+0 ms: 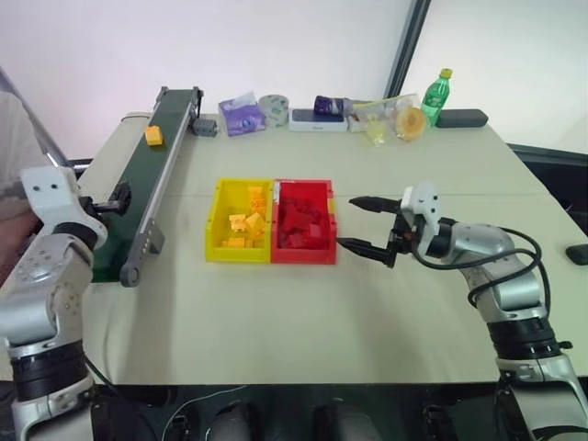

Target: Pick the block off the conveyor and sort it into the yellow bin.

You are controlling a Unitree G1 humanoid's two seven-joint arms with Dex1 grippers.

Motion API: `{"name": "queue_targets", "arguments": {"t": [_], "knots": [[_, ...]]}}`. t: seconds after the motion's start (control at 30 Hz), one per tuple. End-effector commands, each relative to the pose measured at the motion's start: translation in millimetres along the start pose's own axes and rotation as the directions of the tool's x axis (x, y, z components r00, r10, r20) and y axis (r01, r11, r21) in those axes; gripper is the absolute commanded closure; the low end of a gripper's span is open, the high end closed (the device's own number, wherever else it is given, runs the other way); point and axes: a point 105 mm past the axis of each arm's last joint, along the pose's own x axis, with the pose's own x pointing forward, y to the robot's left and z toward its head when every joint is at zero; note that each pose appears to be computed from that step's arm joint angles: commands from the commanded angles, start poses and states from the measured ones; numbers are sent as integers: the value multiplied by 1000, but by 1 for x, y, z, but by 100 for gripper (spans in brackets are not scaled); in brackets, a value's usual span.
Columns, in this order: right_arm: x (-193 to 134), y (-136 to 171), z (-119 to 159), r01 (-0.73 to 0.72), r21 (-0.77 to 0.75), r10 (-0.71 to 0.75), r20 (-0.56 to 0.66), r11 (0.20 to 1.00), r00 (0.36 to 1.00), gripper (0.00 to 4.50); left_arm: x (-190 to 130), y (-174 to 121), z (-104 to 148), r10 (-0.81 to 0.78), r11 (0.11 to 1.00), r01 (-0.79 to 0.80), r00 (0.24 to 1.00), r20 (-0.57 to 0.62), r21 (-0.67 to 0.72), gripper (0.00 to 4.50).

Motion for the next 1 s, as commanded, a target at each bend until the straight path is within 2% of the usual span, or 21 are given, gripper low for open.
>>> {"name": "queue_targets", "arguments": {"t": [0.03, 0.3, 0.57, 0.67, 1.0], "knots": [[0, -1, 13, 5, -44, -3, 39, 999, 999, 0, -2, -2, 18, 29, 999, -30, 998, 49, 19, 7], [0, 1, 13, 8, -41, -7, 39, 999, 999, 0, 6, 8, 13, 45, 998, -44, 999, -12, 40, 7], [2, 1, 14, 5, -44, -3, 40, 999, 999, 0, 27, 3, 3, 10, 1000, -12, 995, -98, -14, 7], [2, 0, 16, 4, -46, -2, 43, 999, 999, 0, 32, 7, -1, 12, 999, -7, 991, -132, 38, 7], [2, 3, 17, 0, -40, 2, 44, 999, 999, 0, 47, 7, 0, 2, 999, 4, 994, -111, 51, 7]]}}
